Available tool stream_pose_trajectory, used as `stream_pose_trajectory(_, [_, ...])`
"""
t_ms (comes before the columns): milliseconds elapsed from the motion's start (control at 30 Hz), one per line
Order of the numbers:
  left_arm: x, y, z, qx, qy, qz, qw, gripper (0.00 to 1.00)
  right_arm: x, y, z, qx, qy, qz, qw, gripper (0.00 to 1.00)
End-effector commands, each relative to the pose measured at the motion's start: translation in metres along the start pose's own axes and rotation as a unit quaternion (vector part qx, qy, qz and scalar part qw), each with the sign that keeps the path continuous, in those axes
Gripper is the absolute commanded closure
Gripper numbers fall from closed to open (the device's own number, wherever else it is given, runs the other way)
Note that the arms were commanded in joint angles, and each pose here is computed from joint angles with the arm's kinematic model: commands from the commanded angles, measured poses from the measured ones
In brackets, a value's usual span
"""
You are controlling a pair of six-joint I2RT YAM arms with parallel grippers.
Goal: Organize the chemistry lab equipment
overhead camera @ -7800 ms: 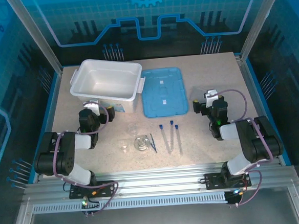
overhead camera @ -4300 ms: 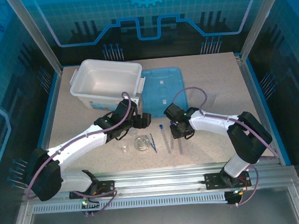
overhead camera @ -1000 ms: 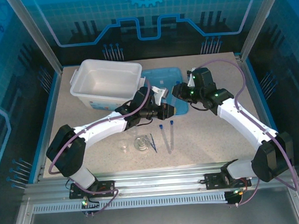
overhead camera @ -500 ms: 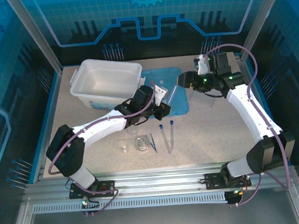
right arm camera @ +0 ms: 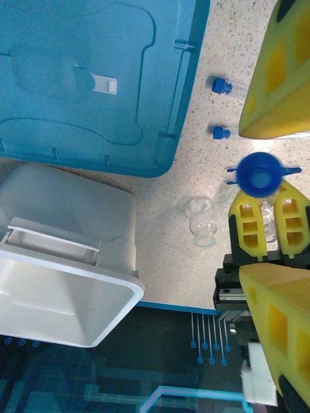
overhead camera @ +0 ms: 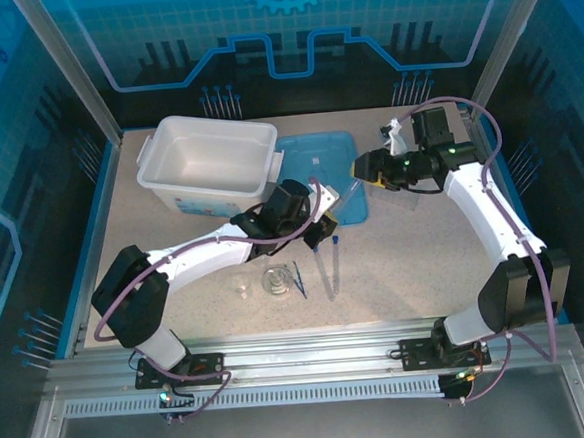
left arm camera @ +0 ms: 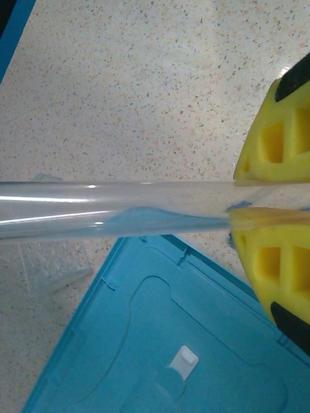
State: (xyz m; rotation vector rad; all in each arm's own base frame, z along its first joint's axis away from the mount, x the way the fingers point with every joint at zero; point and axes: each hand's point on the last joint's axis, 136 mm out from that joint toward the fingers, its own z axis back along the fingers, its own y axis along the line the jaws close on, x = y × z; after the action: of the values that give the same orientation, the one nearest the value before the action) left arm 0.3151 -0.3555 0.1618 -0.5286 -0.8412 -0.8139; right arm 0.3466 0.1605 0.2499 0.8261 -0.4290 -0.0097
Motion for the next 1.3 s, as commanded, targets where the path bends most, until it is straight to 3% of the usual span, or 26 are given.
stream_pose_trajectory(0, [0.01,-0.001,0.009,0.008,-0.024,-0.025,0.999,1.0,-0.01,-0.001,-0.009,0.008,0.025,-0.001,1.0,0.47])
stream_pose_trajectory(833, [0.012,-0.007,0.011,0.002,-0.029,-0.037,0.999,0.97,-0.02,-0.001,-0.027,0.026,0.053,-0.006,0.998,0.91])
stream_pose_trajectory(1000, [0.015,-0.004,0.012,0.01,-0.03,-0.032,0.999,0.73,-0.017,0.001,-0.024,0.023,0.046,-0.002,0.999,0.94])
stream_pose_trajectory(1200, [0.024,0.002,0.016,0.027,-0.04,-0.018,0.999,0.51,-0.012,-0.001,-0.013,0.008,0.029,0.0,1.0,0.95])
stream_pose_trajectory(1267, [0.028,0.007,0.019,0.042,-0.044,-0.004,0.998,0.38,-0.008,-0.005,-0.006,-0.003,0.016,0.0,1.0,0.95])
